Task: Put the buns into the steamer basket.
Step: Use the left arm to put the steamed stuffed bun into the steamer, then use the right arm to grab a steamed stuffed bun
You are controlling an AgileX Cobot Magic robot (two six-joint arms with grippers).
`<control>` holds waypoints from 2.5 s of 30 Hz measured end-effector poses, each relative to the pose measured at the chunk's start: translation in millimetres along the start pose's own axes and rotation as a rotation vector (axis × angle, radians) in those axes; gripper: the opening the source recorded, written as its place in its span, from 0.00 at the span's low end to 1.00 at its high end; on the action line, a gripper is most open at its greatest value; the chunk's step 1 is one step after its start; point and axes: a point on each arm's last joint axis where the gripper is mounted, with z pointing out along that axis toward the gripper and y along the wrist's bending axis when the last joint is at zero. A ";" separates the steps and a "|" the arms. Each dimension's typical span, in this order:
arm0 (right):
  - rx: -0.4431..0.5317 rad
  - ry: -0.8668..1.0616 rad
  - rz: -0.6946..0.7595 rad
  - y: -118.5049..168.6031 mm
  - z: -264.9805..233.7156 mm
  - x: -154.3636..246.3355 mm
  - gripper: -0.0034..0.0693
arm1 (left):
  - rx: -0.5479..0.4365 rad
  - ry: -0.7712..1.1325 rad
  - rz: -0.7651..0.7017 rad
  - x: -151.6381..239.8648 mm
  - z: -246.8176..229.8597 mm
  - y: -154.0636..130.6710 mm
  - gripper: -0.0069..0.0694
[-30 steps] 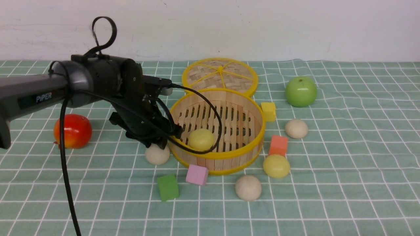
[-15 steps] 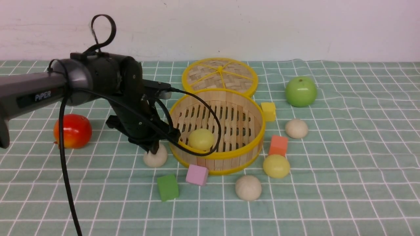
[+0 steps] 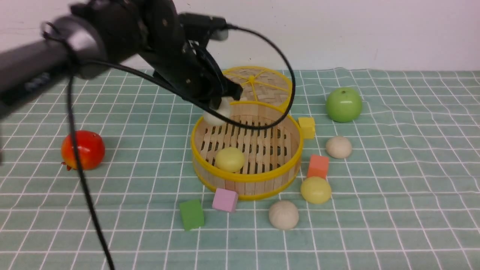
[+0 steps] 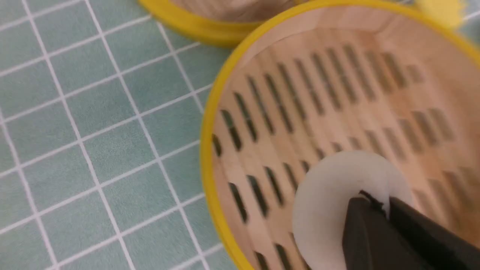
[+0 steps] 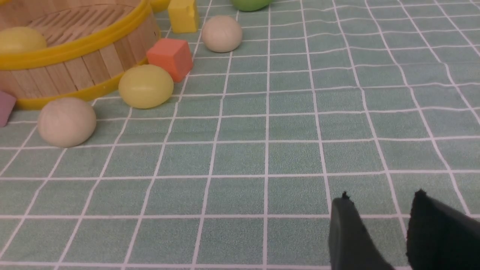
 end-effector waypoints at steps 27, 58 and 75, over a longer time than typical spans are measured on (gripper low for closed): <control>0.000 0.000 0.000 0.0 0.0 0.0 0.38 | -0.022 0.030 -0.026 -12.0 -24.9 -9.6 0.57; 0.000 0.000 0.001 0.0 0.0 0.0 0.38 | 0.291 -0.459 -0.023 229.9 -223.6 -52.5 0.07; -0.101 -0.162 0.425 5.4 -0.4 -13.7 0.38 | 0.328 -0.678 -0.126 299.5 -217.5 -32.7 0.07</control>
